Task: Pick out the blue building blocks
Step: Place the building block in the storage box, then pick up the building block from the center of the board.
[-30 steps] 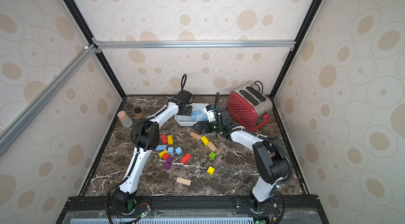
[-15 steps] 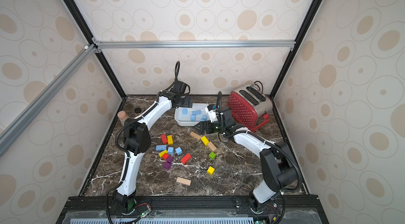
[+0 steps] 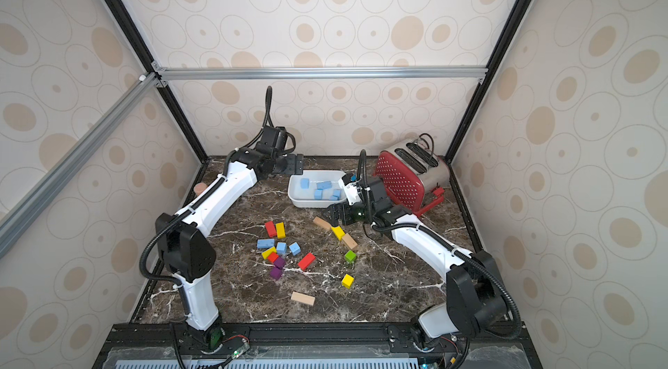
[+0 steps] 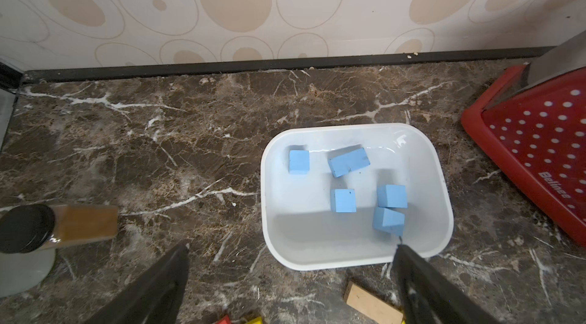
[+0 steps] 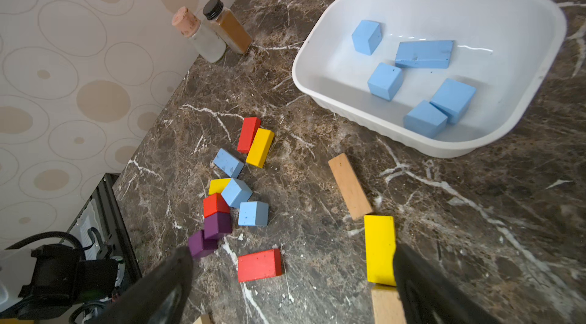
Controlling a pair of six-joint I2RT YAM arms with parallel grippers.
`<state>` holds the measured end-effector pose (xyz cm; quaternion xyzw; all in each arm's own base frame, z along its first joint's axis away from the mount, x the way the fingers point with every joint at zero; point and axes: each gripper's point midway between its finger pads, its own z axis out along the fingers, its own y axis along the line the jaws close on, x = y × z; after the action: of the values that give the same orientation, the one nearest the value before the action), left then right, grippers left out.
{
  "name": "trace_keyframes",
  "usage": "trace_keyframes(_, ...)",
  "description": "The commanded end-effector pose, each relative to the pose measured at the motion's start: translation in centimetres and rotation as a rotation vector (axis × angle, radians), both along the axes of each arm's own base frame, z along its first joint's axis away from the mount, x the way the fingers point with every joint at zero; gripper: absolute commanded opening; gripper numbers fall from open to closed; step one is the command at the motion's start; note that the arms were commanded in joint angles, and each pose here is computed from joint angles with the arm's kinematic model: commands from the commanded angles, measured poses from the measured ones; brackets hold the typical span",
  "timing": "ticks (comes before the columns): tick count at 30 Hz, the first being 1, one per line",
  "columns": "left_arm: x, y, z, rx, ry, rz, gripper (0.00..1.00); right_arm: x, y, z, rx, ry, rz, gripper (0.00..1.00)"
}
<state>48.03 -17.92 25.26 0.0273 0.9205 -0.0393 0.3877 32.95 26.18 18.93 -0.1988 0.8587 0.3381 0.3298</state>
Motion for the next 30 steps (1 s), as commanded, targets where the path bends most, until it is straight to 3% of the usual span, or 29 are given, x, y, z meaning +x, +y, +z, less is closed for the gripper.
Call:
trace_keyframes(1, -2.7, 2.0, 0.9, 0.058, 0.019, 0.017, 1.00, -1.0, 0.1, 1.2, -0.026, -0.029, 0.025, 1.00)
trace_keyframes(15, -10.9, 6.0, 1.1, 0.065, 0.084, 0.053, 0.99, -4.0, 2.0, 1.6, -0.046, -0.037, 0.109, 1.00)
trace_keyframes(30, -19.2, 9.6, -4.3, 0.104, 0.247, 0.090, 0.99, -7.3, 2.7, 0.7, -0.075, -0.046, 0.145, 1.00)
